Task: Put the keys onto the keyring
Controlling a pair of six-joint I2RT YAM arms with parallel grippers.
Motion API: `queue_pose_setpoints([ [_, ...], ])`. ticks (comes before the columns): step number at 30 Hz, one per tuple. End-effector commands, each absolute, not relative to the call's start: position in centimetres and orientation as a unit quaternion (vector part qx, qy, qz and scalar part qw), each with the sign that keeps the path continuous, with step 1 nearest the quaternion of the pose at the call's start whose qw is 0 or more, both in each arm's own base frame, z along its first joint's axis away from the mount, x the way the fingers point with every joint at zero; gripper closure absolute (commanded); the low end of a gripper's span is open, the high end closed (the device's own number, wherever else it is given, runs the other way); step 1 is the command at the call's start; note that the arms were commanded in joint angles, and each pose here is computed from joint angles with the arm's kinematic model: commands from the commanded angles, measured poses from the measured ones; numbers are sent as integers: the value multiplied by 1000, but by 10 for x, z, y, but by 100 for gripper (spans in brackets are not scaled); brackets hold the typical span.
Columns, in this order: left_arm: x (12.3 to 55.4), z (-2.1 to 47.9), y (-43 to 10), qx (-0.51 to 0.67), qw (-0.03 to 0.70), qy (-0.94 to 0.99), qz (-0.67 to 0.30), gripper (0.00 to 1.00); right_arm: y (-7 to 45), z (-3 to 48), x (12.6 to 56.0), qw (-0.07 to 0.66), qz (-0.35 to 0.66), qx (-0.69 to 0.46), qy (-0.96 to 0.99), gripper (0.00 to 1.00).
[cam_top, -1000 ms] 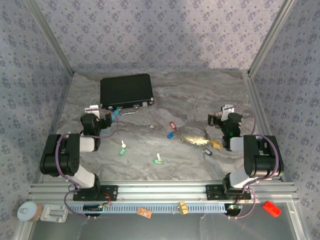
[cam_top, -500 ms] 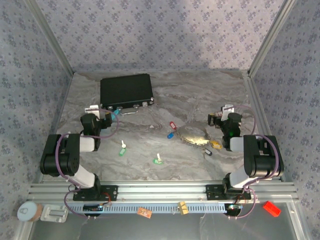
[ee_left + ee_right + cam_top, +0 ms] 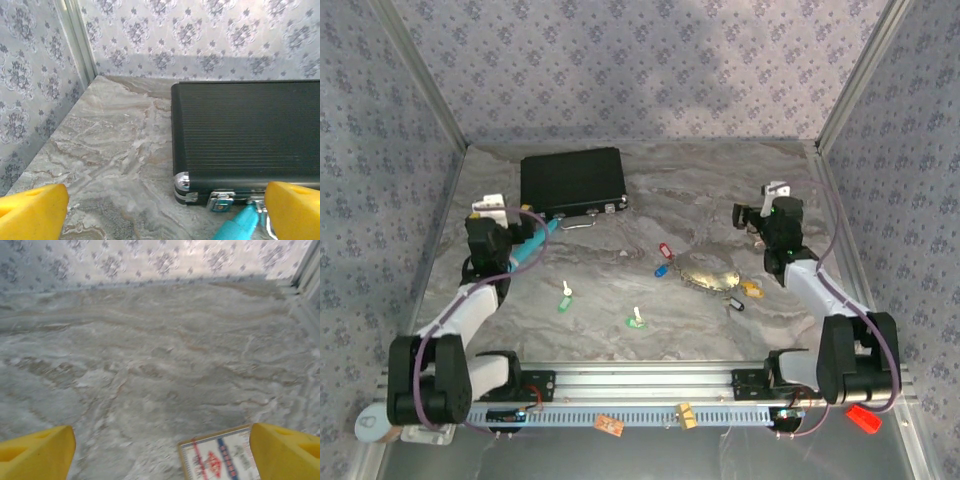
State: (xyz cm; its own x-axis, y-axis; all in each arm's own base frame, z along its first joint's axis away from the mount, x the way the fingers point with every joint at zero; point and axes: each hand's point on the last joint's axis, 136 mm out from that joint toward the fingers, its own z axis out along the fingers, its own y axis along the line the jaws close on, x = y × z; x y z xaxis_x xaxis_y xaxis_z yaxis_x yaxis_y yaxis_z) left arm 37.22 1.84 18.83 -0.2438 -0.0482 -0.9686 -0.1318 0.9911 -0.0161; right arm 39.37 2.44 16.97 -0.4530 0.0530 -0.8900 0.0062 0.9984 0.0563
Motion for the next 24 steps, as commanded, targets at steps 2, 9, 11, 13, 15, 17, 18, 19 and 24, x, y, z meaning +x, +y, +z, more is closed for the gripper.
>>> queue_pose_setpoints([
  [2, 361, 199, -2, -51, 600, 798, -8, 0, 44, 135, 357, 379, 40, 69, 922, 12],
  [9, 345, 204, -46, -54, 567, 814, -111, 1, 76, 126, 317, 283, 28, 70, 956, 25],
  [11, 339, 201, -69, -28, 551, 823, -130, 1, 86, 126, 306, 271, 33, 63, 960, 27],
  [13, 332, 197, -89, -4, 539, 832, -133, 0, 92, 121, 291, 249, 29, 56, 966, 34],
  [15, 325, 195, -106, 12, 532, 835, -138, 0, 97, 117, 279, 230, 25, 47, 972, 40],
  [17, 319, 190, -121, 21, 524, 839, -149, 0, 98, 112, 265, 210, 5, 40, 977, 49],
  [18, 317, 189, -128, 24, 521, 839, -152, 0, 99, 109, 259, 201, -3, 36, 979, 52],
  [19, 315, 187, -133, 26, 519, 840, -155, 0, 99, 107, 253, 192, -11, 35, 981, 53],
  [24, 308, 179, -158, 34, 505, 845, -171, 0, 103, 93, 233, 160, -32, 51, 985, 59],
])
